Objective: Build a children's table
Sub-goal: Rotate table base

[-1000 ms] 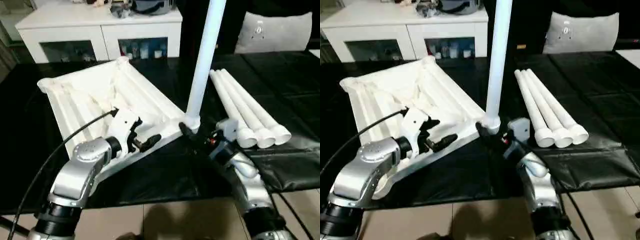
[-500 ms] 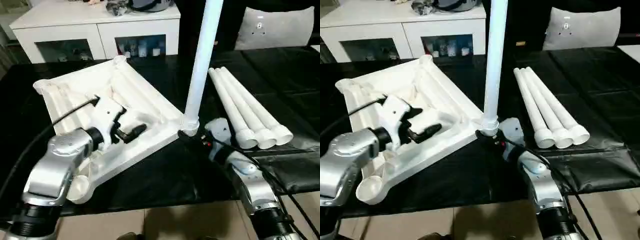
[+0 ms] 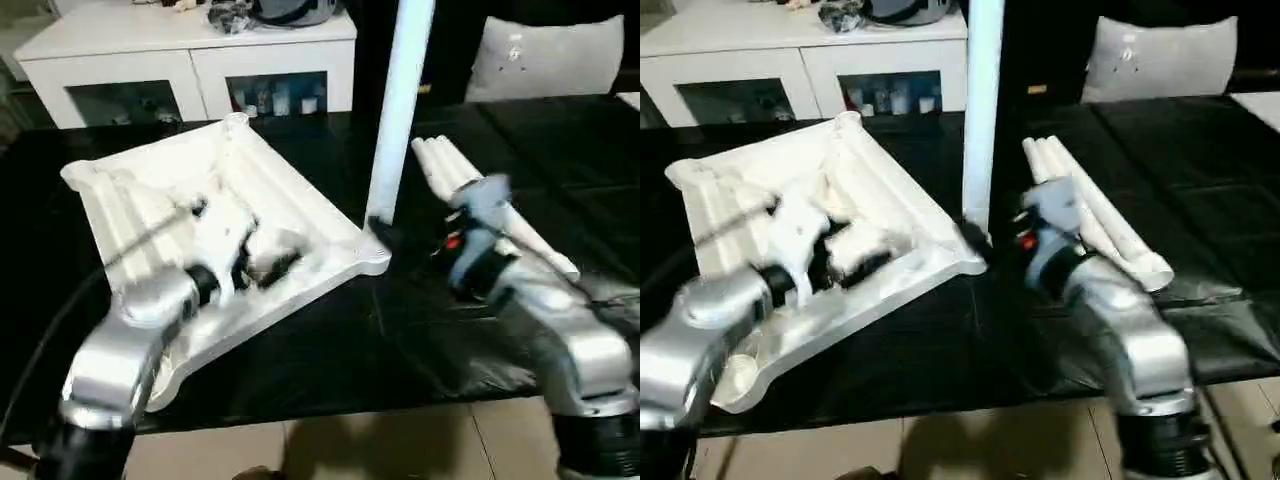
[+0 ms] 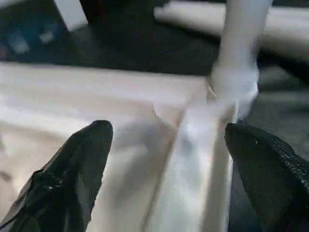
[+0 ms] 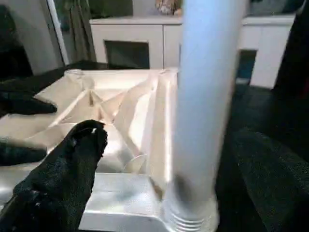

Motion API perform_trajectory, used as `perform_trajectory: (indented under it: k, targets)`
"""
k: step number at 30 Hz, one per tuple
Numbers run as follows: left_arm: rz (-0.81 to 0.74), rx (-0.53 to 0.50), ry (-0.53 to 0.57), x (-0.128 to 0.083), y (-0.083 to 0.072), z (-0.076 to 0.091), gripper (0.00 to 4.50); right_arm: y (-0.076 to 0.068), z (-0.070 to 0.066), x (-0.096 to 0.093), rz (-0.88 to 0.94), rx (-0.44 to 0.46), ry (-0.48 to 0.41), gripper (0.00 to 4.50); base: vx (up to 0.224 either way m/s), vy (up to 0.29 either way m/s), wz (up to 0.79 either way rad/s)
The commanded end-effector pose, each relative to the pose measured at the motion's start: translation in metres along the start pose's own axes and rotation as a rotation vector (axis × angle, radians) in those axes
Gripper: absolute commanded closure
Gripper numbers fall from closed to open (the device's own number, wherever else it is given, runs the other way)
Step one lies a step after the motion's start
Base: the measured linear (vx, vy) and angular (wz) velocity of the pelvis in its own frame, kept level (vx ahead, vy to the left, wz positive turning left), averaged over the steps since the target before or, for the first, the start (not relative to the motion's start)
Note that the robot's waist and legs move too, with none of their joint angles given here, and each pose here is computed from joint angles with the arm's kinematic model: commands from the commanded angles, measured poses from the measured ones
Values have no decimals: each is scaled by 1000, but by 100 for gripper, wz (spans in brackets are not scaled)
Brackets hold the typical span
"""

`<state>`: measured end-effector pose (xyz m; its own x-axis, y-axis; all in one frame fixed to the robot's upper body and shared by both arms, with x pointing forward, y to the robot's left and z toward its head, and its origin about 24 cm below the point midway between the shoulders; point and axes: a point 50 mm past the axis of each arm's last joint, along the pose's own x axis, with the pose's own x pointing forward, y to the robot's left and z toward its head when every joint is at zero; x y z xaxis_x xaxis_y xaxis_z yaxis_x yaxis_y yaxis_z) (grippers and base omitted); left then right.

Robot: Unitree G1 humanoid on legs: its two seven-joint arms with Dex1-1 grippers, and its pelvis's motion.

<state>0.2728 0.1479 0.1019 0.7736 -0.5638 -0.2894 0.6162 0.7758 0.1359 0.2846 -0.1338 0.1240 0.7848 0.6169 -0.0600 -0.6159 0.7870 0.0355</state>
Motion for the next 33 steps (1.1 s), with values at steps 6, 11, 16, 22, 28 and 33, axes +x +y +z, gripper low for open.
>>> perform_trajectory:
  k: [6, 11, 16, 22, 28, 33]
  targets:
    - [-27, 40, -16, -16, 17, 4, 30, 20, 2, -4, 137, 22, 21, 0, 0, 0, 0]
    - [-34, 23, 36, -21, 21, -6, 14, 15, -5, -1, 123, 45, 63, 0, 0, 0, 0]
    - [-73, 15, -18, -11, 16, 6, 14, 9, -5, 8, 120, 53, 99, 0, 0, 0, 0]
    - [-89, 14, -30, -11, 13, 11, 14, 6, 2, 11, 122, 47, 93, 0, 0, 0, 0]
    - [-25, 31, -22, -13, 18, 13, 14, 11, -2, 12, 113, 70, 104, 0, 0, 0, 0]
    - [44, 26, 28, -15, 23, 5, 14, 13, -9, 12, 104, 76, 114, 0, 0, 0, 0]
